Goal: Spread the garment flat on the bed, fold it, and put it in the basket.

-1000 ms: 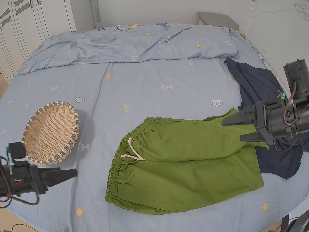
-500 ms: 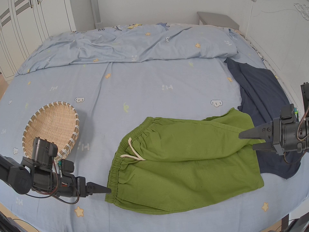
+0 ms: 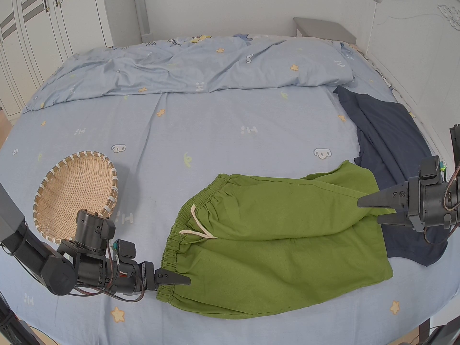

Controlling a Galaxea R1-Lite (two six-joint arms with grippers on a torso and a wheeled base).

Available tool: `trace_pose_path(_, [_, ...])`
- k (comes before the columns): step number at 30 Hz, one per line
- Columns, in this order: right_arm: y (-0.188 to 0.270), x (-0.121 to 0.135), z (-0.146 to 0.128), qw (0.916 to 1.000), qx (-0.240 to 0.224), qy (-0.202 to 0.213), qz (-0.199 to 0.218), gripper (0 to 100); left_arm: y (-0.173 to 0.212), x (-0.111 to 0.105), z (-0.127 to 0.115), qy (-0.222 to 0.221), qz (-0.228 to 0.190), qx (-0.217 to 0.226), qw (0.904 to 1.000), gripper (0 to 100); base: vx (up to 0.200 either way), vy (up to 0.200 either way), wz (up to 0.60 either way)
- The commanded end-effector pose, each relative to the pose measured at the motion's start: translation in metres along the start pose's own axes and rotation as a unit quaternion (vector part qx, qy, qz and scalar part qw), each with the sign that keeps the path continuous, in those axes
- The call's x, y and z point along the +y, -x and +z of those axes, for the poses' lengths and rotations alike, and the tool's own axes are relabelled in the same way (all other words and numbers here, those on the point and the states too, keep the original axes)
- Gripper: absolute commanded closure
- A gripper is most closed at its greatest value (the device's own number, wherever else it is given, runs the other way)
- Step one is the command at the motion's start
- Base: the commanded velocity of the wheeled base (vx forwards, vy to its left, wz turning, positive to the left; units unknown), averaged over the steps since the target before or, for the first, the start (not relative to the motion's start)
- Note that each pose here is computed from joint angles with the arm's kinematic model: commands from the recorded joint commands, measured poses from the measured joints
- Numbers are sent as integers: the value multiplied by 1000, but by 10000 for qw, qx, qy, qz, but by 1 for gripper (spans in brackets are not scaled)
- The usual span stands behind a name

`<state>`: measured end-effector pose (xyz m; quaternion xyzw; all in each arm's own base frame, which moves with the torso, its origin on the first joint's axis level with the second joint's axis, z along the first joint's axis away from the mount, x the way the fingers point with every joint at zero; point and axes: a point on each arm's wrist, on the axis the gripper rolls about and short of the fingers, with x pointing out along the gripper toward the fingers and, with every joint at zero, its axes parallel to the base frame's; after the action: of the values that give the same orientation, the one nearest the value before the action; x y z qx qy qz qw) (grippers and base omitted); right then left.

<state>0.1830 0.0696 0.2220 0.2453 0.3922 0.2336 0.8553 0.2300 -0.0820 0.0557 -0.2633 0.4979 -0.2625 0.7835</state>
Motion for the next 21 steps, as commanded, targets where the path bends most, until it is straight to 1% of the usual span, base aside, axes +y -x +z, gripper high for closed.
trace_pose_path(1, [-2,-1,0,10000,33,-20,-25,0,-11,5,-3,144,53,181,9997,0,0,0,0])
trace_pose_path(2, [-3,-1,0,10000,45,-26,-33,0,-11,5,-3,183,47,174,9997,100,0,0,0])
trace_pose_path(4, [-3,-1,0,10000,51,-29,-36,0,-11,5,-3,238,40,167,9996,100,0,0,0])
trace_pose_path(10, [-8,-5,-2,9998,166,-83,-75,0,-5,8,0,498,-256,233,9982,100,0,0,0])
trace_pose_path(15, [-10,-17,-14,9986,389,-226,-274,0,15,17,6,703,-454,5,9965,100,0,0,0])
trace_pose_path(17, [-11,-18,-15,9985,398,-244,-293,0,17,18,6,709,-467,-12,9964,100,0,0,0])
trace_pose_path(18, [-11,-27,-19,9975,448,-347,-427,0,28,26,4,816,-584,-112,9949,100,0,0,0])
trace_pose_path(21, [-13,-43,-29,9956,591,-369,-624,0,47,35,0,859,-840,-274,9924,100,0,0,0])
